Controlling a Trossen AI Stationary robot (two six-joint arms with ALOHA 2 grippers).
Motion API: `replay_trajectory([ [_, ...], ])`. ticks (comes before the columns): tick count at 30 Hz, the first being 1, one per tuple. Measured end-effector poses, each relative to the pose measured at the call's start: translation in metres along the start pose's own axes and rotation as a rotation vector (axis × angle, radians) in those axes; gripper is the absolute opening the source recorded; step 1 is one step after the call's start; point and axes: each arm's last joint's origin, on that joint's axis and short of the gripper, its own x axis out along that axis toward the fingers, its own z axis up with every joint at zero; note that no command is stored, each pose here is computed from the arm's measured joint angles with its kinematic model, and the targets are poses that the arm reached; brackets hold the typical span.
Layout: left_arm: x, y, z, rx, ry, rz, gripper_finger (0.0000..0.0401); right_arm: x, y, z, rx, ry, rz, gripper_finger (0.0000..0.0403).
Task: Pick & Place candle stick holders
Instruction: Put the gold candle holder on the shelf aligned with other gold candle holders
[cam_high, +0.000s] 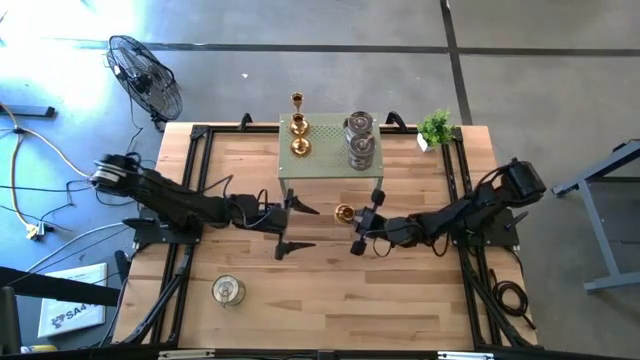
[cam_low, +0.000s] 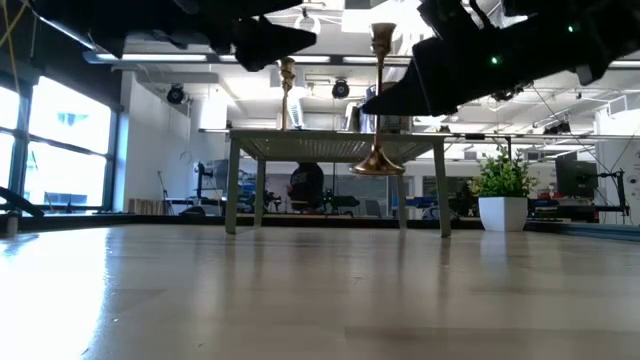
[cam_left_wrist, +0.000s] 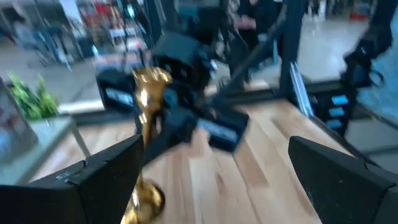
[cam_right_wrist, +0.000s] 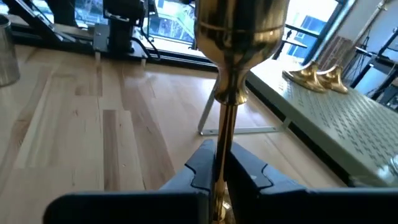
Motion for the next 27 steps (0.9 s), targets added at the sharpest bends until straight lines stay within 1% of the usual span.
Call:
replay_trajectory([
  [4,0.01,0.0,-0.004,0.066,-0.09,0.046,0.0392,0.005,0.004,0.009,-0.025,0.008,0.031,0.001],
  [6,0.012,0.0,-0.003,0.079,-0.14,0.072,0.0392,0.006,0.005,0.013,-0.032,0.006,0.042,0.0008],
  [9,0.016,0.001,-0.006,0.068,-0.178,0.127,0.0392,0.007,0.005,0.018,-0.037,-0.005,0.042,0.0014],
  [14,0.027,0.006,-0.011,-0.007,-0.143,0.239,0.0392,0.009,0.006,0.024,-0.055,-0.019,0.039,0.0019],
  [15,0.031,0.007,-0.012,-0.013,-0.132,0.238,0.0392,0.009,0.006,0.024,-0.059,-0.021,0.042,0.0016],
  [20,0.05,0.014,-0.007,-0.034,-0.11,0.159,0.0392,0.01,0.007,0.025,-0.062,-0.028,0.078,0.0008],
  [23,0.056,0.018,-0.003,-0.033,-0.077,0.155,0.0392,0.009,0.007,0.025,-0.061,-0.027,0.076,0.0016],
  [27,0.062,0.019,0.007,-0.033,-0.093,0.153,0.0392,0.009,0.007,0.025,-0.059,-0.026,0.061,0.0023],
])
